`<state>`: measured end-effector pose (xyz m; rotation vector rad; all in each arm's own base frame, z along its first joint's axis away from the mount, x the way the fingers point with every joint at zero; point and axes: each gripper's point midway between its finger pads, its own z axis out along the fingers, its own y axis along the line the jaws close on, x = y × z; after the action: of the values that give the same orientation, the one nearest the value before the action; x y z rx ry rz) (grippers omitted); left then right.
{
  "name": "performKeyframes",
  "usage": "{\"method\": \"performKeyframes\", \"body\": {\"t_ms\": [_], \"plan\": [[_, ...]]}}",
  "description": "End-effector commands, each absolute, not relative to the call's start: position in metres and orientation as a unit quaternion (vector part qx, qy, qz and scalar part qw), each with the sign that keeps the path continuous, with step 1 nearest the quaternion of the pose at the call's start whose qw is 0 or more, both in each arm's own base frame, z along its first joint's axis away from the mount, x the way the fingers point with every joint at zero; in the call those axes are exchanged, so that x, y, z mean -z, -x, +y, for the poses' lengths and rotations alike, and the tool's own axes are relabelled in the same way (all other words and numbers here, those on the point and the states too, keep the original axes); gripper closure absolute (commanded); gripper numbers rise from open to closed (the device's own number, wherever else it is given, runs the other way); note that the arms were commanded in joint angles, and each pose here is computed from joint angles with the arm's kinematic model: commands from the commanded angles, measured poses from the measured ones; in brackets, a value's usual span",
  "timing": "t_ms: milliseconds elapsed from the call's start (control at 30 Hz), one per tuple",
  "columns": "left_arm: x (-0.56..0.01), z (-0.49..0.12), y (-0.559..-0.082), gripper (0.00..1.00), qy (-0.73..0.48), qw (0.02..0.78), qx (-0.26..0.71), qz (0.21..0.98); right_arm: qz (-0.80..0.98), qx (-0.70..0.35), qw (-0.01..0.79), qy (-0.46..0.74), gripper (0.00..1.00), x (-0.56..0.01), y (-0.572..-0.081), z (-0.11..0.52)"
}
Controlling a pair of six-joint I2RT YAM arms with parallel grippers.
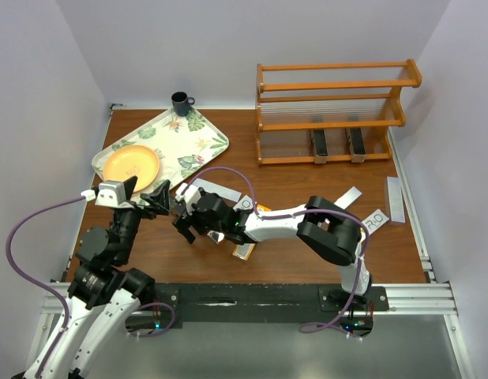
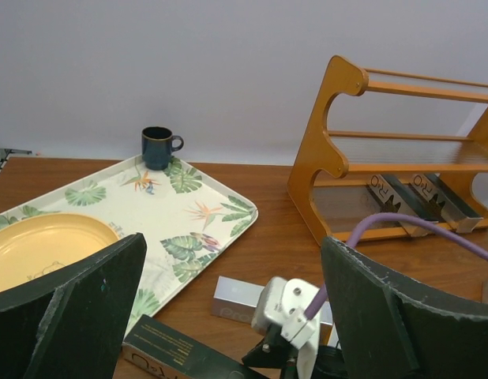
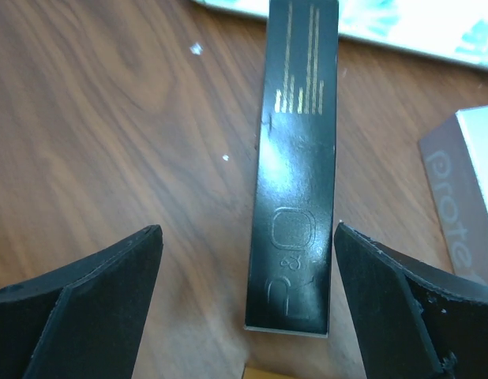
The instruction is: Place and organize the toothpastes onto the shelf
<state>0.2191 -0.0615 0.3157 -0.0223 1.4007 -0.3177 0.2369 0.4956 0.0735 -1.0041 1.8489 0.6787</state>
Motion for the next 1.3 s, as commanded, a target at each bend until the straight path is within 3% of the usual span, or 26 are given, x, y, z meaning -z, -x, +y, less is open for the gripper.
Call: {"method": "performKeyframes", "body": {"t_ms": [0, 233, 333, 600, 967, 1267], "plan": [[-0.334, -0.055, -0.213, 0.02, 0.023, 0.77, 0.15, 0.62, 0.746, -0.25, 0.457, 0.414, 0.1, -0.072, -0.249, 0.499], [-0.336, -0.055, -0.212, 0.02, 0.023, 0.772, 0.151, 0.617, 0.757, -0.238, 0.432, 0.429, 0.22, -0.046, -0.242, 0.493], [-0.335, -0.056, -0.213, 0.02, 0.022, 0.771, 0.153, 0.618, 0.757, -0.236, 0.43, 0.431, 0.32, -0.043, -0.241, 0.491], [-0.334, -0.057, -0.214, 0.02, 0.019, 0.769, 0.153, 0.62, 0.756, -0.231, 0.437, 0.43, 0.71, -0.045, -0.244, 0.491], [-0.334, -0.057, -0.214, 0.02, 0.019, 0.769, 0.152, 0.621, 0.739, -0.264, 0.466, 0.408, 0.77, -0.105, -0.232, 0.472], [-0.333, -0.057, -0.214, 0.02, 0.02, 0.769, 0.151, 0.621, 0.748, -0.222, 0.489, 0.39, 0.79, -0.143, -0.232, 0.421]]}}
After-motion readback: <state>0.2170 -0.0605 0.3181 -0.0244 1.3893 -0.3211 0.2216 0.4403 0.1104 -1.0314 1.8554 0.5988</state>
